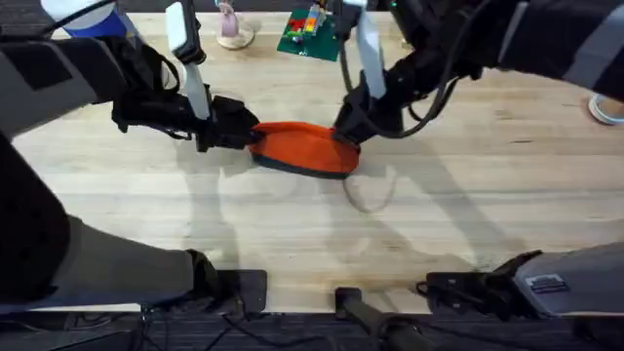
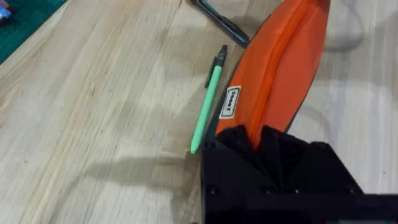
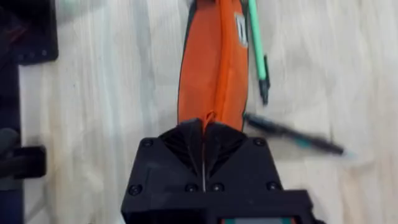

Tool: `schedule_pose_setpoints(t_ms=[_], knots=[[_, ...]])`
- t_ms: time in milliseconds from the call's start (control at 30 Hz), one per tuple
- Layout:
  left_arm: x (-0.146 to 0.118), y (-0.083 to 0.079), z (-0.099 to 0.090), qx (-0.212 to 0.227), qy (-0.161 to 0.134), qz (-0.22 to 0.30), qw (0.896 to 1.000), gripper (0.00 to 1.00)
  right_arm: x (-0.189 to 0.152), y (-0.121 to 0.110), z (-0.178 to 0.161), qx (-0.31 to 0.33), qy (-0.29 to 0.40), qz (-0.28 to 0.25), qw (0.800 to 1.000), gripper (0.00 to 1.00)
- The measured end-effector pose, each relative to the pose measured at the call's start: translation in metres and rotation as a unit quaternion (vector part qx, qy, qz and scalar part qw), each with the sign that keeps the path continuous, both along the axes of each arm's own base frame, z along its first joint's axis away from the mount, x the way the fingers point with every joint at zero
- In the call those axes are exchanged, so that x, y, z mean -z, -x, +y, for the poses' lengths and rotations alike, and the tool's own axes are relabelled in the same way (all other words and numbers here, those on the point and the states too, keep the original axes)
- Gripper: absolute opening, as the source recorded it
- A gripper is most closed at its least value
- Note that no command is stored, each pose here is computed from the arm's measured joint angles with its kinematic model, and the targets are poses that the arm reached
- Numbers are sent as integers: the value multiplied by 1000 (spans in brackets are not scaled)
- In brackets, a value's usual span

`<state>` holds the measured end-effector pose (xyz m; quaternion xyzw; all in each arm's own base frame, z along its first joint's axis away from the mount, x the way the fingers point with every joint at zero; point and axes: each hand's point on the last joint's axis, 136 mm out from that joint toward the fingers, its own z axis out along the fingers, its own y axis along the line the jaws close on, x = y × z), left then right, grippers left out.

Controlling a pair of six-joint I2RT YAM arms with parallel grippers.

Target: Unzip the bag, pick up the pens from the table one at a time and place them inside, then zip the bag closed.

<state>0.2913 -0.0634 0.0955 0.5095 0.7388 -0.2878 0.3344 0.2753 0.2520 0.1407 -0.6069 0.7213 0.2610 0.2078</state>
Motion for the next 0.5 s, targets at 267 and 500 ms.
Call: schedule_pose_setpoints(t_ms=[267,500], knots=[[0,0,0,0,0,0,1000,41,-10,-10,32,-30,-32,-63,997,31],[0,0,2,-4,0,2,1000,41,-12,-22,65,-43,-64,-109,991,30]])
